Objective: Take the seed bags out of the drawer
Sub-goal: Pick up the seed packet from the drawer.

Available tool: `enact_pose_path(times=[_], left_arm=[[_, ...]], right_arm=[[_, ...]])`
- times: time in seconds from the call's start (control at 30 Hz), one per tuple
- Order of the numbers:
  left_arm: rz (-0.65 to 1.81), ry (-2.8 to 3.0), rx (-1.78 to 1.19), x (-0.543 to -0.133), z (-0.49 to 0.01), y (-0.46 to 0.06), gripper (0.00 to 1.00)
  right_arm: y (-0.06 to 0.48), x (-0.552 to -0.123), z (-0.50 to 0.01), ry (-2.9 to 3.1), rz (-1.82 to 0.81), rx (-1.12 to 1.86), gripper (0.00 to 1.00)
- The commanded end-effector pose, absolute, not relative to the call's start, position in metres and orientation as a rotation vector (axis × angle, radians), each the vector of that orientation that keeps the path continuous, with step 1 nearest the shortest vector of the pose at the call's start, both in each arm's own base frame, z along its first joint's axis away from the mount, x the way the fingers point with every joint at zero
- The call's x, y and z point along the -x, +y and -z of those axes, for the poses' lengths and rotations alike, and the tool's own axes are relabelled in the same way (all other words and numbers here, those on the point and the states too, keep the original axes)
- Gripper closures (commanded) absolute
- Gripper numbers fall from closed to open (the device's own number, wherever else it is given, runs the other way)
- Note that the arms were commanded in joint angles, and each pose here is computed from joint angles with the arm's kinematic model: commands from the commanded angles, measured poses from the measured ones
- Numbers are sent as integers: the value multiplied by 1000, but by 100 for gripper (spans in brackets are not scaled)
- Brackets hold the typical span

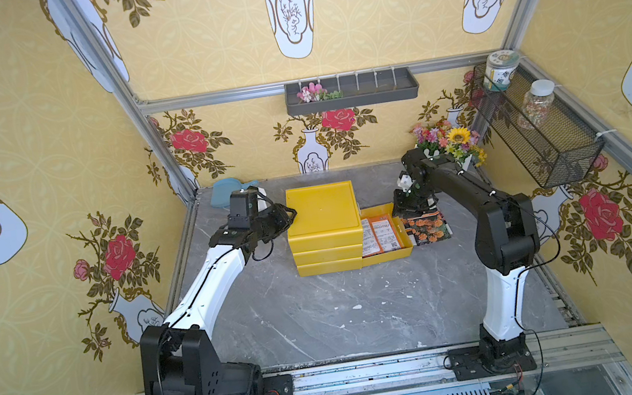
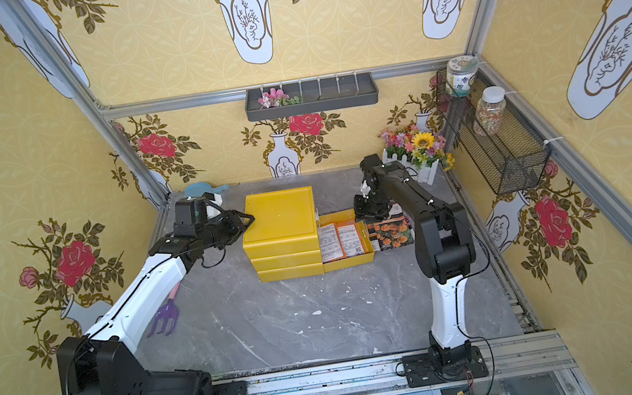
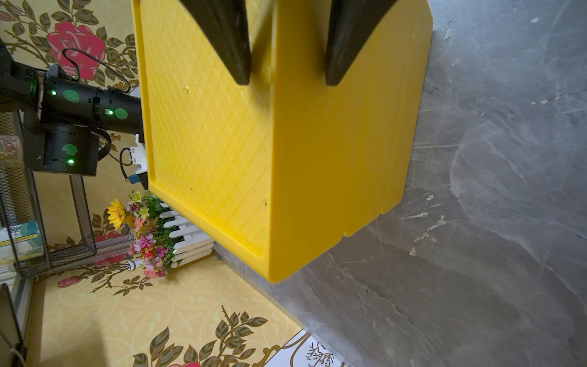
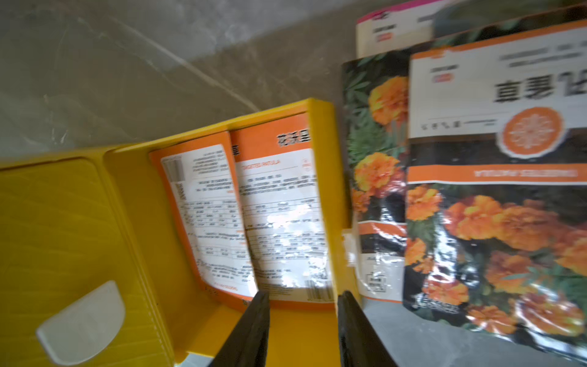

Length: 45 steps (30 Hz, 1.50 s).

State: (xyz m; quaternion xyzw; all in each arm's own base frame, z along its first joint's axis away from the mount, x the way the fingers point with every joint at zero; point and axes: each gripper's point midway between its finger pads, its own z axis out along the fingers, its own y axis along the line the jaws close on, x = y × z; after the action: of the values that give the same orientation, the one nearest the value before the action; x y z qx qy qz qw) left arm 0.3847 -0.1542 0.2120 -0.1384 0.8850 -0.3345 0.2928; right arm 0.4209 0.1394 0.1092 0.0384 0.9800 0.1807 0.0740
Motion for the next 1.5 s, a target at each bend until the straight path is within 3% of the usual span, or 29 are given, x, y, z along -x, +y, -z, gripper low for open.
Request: enact_pose_path(times=[0.0,0.73,1.3,1.47], left_arm=[[827,2517,434,-362,-177,-148,57],[818,2520,428,-358,-177,-146,57],[813,2525,421,-354,-175,-145,57],[816,2519,421,-354,-177,-145,57]], right_arm=[[168,-418,-108,2946,-630,-65,60],[210,-394,-35,3097,-701,-53,67],[208,-401,-64,3044,-671,-44,100],[195,-403,-80,3021,-629,-42,100]])
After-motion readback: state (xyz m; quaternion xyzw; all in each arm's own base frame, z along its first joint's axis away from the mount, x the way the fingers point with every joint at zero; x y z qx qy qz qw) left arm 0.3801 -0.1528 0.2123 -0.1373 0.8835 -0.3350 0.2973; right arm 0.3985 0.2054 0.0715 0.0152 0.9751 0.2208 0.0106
